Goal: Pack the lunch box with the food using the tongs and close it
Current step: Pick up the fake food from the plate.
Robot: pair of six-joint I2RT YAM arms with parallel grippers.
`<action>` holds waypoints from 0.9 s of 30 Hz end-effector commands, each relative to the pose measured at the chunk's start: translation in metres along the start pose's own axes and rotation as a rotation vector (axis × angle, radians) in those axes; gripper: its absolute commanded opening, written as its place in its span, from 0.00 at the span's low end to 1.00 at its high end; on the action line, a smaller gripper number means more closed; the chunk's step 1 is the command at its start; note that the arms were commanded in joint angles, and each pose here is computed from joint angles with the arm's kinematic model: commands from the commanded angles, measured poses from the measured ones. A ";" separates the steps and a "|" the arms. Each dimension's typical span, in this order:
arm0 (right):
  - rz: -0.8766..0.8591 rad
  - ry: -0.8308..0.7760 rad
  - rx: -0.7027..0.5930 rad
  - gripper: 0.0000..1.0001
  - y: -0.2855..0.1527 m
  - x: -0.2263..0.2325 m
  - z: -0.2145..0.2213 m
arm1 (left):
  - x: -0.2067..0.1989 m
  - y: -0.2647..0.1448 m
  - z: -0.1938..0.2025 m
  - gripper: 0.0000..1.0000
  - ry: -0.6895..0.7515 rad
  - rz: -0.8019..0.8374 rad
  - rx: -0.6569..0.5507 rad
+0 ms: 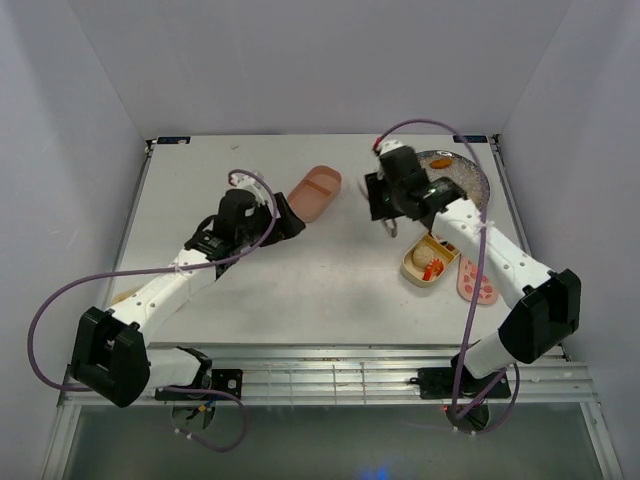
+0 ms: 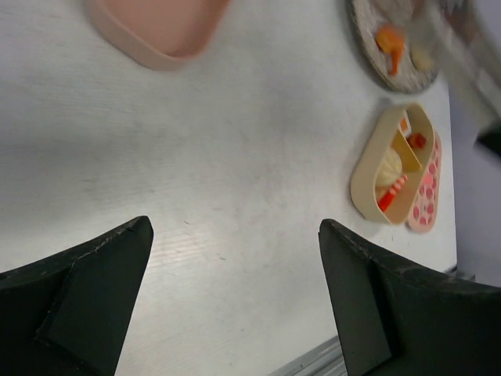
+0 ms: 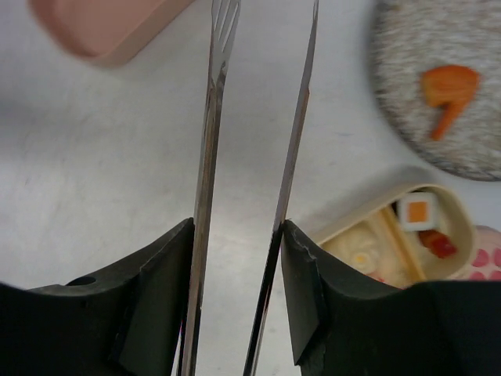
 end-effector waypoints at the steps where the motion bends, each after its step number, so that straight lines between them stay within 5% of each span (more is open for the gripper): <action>1: 0.074 0.081 -0.059 0.52 -0.020 -0.058 -0.020 | -0.020 -0.003 0.028 0.98 0.072 0.075 -0.017; 13: 0.369 0.306 0.065 0.51 -0.007 -0.171 0.021 | 0.002 0.000 0.080 0.98 0.228 0.150 -0.034; 27: 0.407 0.373 0.127 0.53 0.002 -0.205 0.081 | -0.001 -0.008 0.085 0.98 0.227 0.194 -0.022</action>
Point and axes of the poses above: each gripper's point midway between its finger pads, its own y axis out along the fingers, its own x axis along the line the jaws close on, z = x × y, the point moved 9 cm from there along -y, back along the fingers, and after that the axes turned 14 degrees about -y, right-handed, at the moved point
